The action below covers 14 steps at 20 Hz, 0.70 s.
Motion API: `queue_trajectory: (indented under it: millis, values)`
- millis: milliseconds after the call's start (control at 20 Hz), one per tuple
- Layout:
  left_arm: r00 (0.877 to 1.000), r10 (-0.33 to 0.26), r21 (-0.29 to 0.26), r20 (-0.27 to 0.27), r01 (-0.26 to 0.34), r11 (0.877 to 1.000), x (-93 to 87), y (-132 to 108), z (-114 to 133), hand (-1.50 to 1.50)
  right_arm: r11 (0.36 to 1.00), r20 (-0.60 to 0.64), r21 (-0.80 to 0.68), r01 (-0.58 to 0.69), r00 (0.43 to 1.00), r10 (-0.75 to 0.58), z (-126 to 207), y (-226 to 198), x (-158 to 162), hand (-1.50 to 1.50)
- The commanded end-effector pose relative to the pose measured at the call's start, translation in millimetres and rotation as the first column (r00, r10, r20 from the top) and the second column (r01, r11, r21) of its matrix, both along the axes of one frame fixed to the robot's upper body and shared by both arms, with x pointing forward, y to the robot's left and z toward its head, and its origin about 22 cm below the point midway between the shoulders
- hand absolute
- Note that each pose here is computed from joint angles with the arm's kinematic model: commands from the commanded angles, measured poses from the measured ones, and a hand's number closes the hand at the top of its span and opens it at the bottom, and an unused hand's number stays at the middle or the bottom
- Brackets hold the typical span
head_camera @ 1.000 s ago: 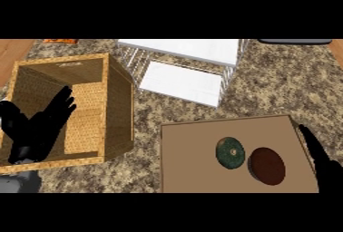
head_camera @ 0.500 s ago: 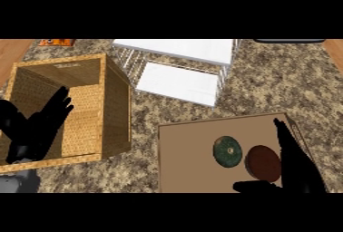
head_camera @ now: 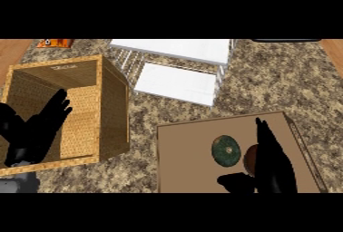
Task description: Pick the squash from the tray and place it in the tiered shelf
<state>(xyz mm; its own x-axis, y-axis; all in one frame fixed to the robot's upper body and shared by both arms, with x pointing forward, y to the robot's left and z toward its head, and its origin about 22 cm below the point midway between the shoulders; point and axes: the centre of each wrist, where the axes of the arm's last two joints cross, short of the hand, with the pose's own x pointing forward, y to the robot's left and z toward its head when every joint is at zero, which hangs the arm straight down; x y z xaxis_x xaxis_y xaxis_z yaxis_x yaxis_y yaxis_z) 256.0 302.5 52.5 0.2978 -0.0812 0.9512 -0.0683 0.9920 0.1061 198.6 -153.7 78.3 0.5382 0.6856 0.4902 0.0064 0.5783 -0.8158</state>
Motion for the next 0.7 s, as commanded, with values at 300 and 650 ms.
queue_trajectory:
  millis: [300,650]
  values:
    - [0.985,0.009,-0.063,-0.173,-0.020,0.998,-19.5,-12,-58,0.00,0.988,-0.084,-0.076,0.137,0.986,-0.143,-18,14,26,-1.50]
    - [0.989,0.025,-0.058,-0.148,-0.034,0.998,-17.8,-19,-58,0.00,0.990,-0.022,-0.045,0.132,0.991,-0.133,-23,7,44,-1.50]
